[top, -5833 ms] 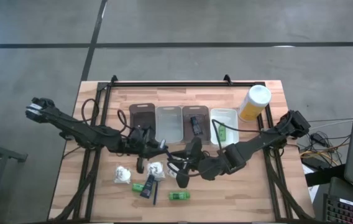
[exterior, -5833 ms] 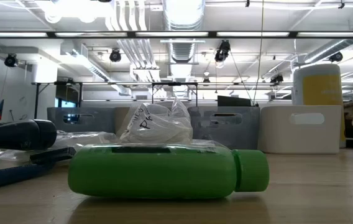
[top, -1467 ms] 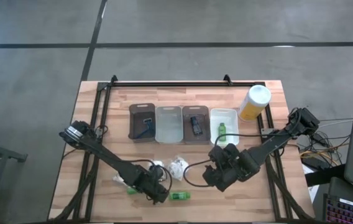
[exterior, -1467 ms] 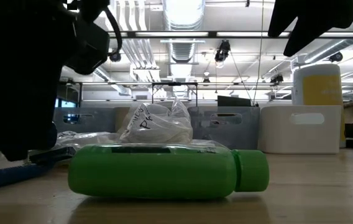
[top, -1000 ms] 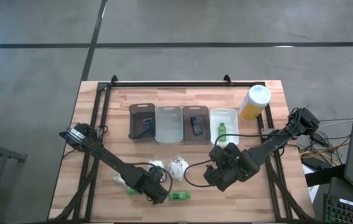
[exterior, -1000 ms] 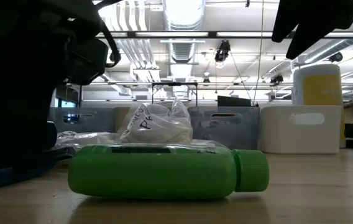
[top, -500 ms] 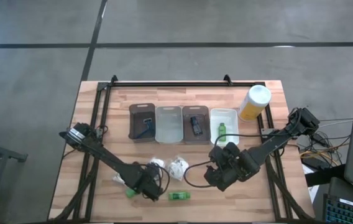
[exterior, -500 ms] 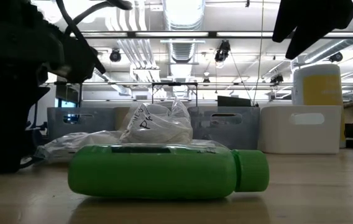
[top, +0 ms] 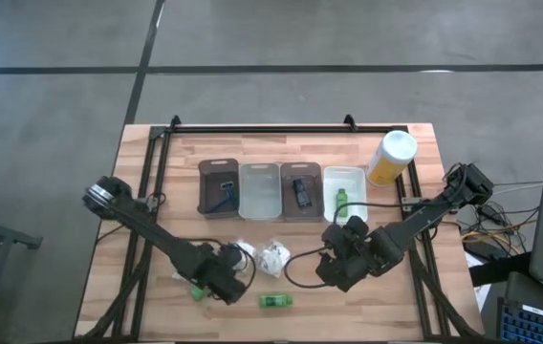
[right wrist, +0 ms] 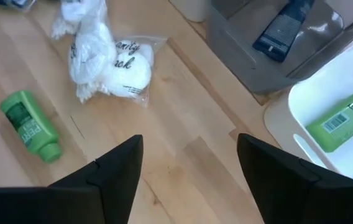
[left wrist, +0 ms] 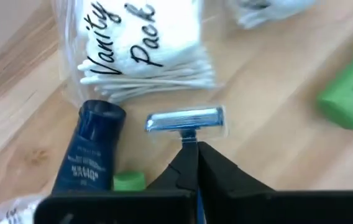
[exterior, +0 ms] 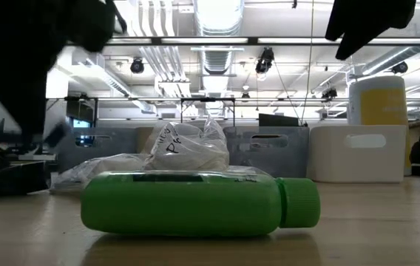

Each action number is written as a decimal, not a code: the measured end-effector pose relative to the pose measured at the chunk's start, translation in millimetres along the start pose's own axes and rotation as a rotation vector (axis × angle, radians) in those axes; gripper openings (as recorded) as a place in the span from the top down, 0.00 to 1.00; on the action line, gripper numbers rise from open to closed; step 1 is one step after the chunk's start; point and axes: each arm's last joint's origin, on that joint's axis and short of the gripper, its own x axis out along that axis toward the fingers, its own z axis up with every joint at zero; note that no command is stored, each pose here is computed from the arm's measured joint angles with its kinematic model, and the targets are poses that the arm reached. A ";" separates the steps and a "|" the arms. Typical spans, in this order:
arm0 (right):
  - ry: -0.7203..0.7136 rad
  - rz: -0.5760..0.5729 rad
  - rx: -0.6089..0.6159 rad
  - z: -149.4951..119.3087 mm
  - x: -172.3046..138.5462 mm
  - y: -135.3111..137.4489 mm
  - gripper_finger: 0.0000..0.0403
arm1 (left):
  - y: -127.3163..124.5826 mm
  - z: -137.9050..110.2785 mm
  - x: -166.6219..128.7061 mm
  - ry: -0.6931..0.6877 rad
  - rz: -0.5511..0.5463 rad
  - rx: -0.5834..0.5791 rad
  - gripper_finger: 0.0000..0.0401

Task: Pick & Place Travel size toiletries
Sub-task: Put the blue razor into the left black bin

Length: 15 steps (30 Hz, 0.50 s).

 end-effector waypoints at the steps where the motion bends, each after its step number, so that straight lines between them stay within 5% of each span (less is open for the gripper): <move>1: -0.006 0.003 0.005 1.5 -1.6 -1.2 0.37 | 1.1 1.6 -8.2 -0.015 -0.022 -0.009 0.99; 10: -0.101 0.021 0.045 12.1 -19.3 -12.8 0.40 | 33.3 29.5 -75.7 -0.279 -0.079 -0.137 1.00; 15: -0.122 0.015 0.056 15.7 -23.4 -18.2 0.39 | 42.7 39.3 -83.6 -0.254 -0.066 -0.059 0.98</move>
